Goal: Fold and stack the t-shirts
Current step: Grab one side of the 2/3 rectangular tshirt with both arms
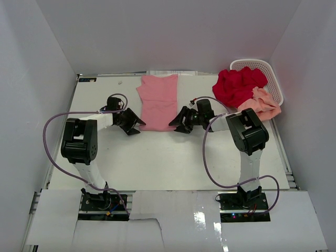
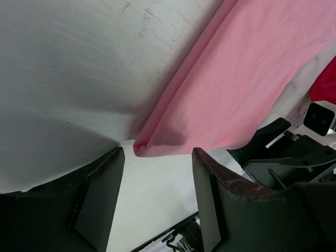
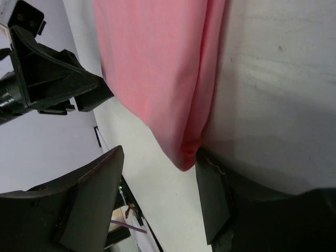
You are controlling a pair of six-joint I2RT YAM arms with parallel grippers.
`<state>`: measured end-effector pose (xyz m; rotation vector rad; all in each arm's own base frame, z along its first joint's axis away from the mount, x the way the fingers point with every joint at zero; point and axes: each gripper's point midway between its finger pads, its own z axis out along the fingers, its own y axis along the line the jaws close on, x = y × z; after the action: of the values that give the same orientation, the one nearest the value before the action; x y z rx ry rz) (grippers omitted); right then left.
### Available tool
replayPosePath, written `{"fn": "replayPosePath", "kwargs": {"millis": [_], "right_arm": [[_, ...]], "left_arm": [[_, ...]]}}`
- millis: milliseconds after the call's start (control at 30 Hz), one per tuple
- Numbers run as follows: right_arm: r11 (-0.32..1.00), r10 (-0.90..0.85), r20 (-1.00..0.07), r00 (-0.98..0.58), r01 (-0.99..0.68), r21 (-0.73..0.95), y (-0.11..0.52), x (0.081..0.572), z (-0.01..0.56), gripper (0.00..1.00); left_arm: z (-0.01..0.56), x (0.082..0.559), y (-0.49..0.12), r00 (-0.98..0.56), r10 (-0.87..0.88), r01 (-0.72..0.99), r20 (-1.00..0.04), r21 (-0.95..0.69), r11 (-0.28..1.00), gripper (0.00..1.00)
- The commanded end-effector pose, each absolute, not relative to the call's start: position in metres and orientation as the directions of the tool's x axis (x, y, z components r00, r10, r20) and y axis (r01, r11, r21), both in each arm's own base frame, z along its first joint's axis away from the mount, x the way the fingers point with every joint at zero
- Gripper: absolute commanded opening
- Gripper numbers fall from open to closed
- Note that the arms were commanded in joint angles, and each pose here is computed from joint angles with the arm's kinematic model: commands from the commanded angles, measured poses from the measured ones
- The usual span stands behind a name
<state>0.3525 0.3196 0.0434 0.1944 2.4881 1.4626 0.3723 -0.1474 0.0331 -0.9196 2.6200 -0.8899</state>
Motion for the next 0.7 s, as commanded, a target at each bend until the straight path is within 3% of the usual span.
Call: {"fn": "replayPosePath", "kwargs": {"millis": [0, 33, 133, 433, 533, 567, 667], "right_arm": [[0.572, 0.295, -0.132, -0.946, 0.064, 0.818, 0.313, 0.360, 0.008, 0.63], [0.581, 0.305, -0.144, -0.941, 0.065, 0.811, 0.311, 0.362, 0.007, 0.55], [0.605, 0.309, -0.161, -0.938, 0.063, 0.794, 0.308, 0.362, 0.005, 0.45], [0.646, 0.300, -0.198, -0.933, 0.046, 0.762, 0.303, 0.364, 0.001, 0.30], [0.651, 0.296, -0.210, -0.932, 0.036, 0.758, 0.303, 0.366, 0.001, 0.17], [0.652, 0.294, -0.208, -0.933, 0.036, 0.758, 0.303, 0.366, 0.002, 0.15], [0.655, 0.286, -0.218, -0.933, 0.024, 0.756, 0.304, 0.369, 0.004, 0.10]], "left_arm": [[0.007, 0.372, -0.139, -0.754, -0.657, -0.544, -0.010, -0.551, 0.633, 0.66], [0.006, 0.373, -0.139, -0.754, -0.657, -0.544, -0.011, -0.550, 0.634, 0.66], [0.004, 0.375, -0.136, -0.750, -0.660, -0.545, -0.029, -0.539, 0.642, 0.64], [-0.007, 0.372, -0.131, -0.750, -0.659, -0.549, -0.044, -0.515, 0.658, 0.51], [-0.010, 0.369, -0.130, -0.752, -0.657, -0.548, -0.048, -0.509, 0.664, 0.38], [-0.011, 0.368, -0.130, -0.752, -0.657, -0.549, -0.047, -0.508, 0.664, 0.31], [-0.013, 0.368, -0.131, -0.760, -0.648, -0.540, -0.044, -0.511, 0.668, 0.23]]}}
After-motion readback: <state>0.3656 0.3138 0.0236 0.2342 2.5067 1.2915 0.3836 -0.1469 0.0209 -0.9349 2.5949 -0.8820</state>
